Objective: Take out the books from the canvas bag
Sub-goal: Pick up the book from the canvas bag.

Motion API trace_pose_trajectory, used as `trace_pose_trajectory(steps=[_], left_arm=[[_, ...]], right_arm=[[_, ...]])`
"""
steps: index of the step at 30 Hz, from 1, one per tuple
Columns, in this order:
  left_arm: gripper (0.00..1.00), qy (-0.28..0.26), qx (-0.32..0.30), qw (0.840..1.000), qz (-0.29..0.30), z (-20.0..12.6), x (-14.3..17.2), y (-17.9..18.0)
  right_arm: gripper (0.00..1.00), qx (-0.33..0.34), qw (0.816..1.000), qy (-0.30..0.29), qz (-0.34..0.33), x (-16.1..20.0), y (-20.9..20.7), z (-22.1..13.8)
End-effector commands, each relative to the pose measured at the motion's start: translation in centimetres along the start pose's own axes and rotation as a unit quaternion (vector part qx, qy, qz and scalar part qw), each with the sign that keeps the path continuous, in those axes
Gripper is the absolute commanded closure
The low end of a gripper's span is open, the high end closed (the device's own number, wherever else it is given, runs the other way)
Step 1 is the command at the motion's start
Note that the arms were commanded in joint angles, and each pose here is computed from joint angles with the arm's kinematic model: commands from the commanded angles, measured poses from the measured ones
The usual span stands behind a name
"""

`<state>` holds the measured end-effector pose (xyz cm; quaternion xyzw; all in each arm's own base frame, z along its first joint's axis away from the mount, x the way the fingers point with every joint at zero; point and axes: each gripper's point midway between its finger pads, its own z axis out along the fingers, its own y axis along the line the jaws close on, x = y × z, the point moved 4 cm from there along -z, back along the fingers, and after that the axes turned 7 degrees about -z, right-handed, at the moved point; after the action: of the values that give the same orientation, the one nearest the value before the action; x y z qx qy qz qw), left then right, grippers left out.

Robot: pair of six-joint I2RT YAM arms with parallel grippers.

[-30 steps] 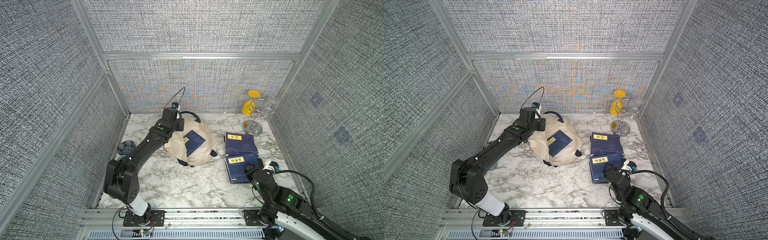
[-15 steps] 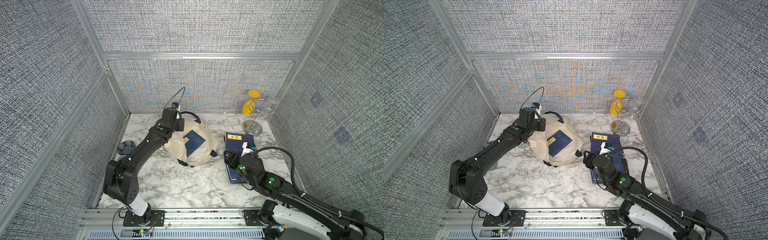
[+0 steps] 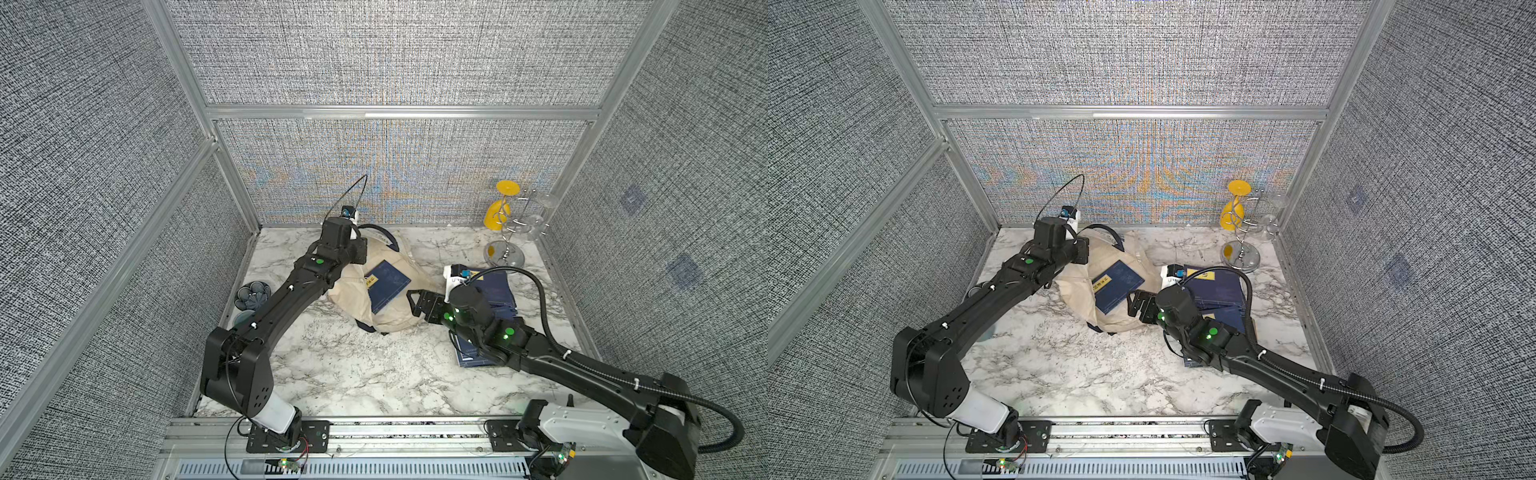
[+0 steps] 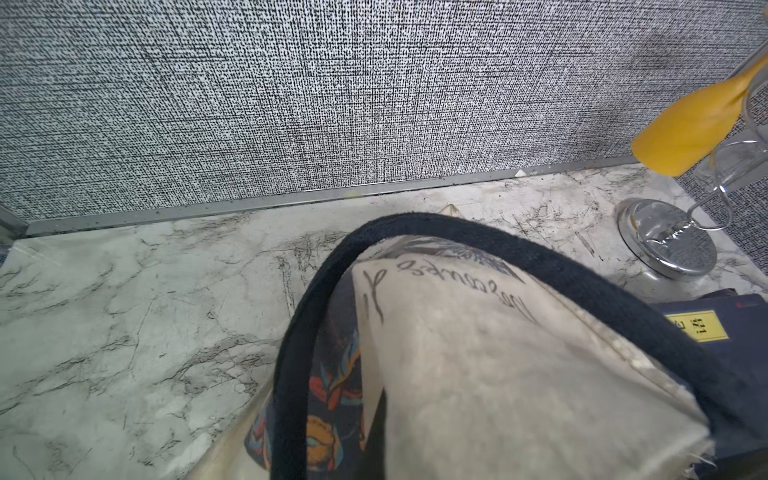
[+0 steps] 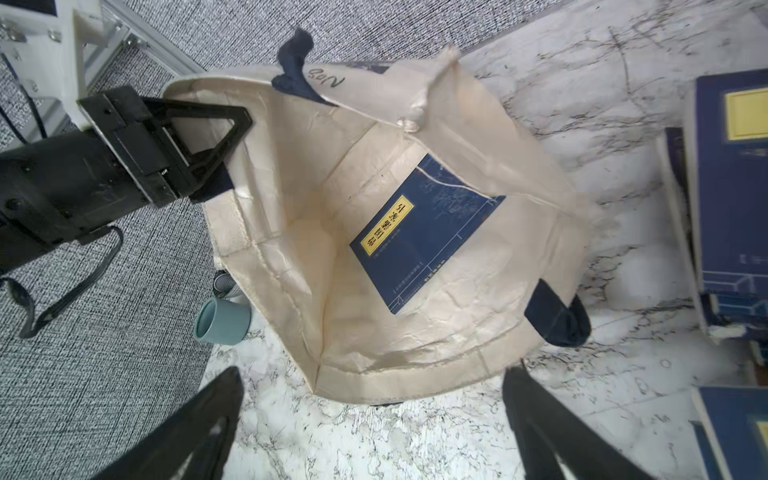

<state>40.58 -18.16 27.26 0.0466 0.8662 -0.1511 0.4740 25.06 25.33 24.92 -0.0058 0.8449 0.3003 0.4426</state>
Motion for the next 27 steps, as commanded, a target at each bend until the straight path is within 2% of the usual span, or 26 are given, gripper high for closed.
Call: trace_pose_trajectory(steps=[1, 13, 27], left_arm=[[1.00, -0.039, 0.010, 0.999, -0.006, -0.7, -1.6, -0.3], [1.00, -0.060, 0.025, 0.998, -0.012, -1.7, -2.2, -0.7], [1.00, -0.073, 0.040, 0.996, -0.018, -2.7, -2.7, -1.0]], right_arm=[[0.01, -0.023, 1.000, 0.008, -0.018, -0.1, 1.3, 1.1], [0.01, -0.028, 0.998, 0.053, -0.037, 1.4, 4.0, 5.5], [0.01, -0.029, 0.996, 0.090, 0.004, 5.0, 4.4, 9.1]])
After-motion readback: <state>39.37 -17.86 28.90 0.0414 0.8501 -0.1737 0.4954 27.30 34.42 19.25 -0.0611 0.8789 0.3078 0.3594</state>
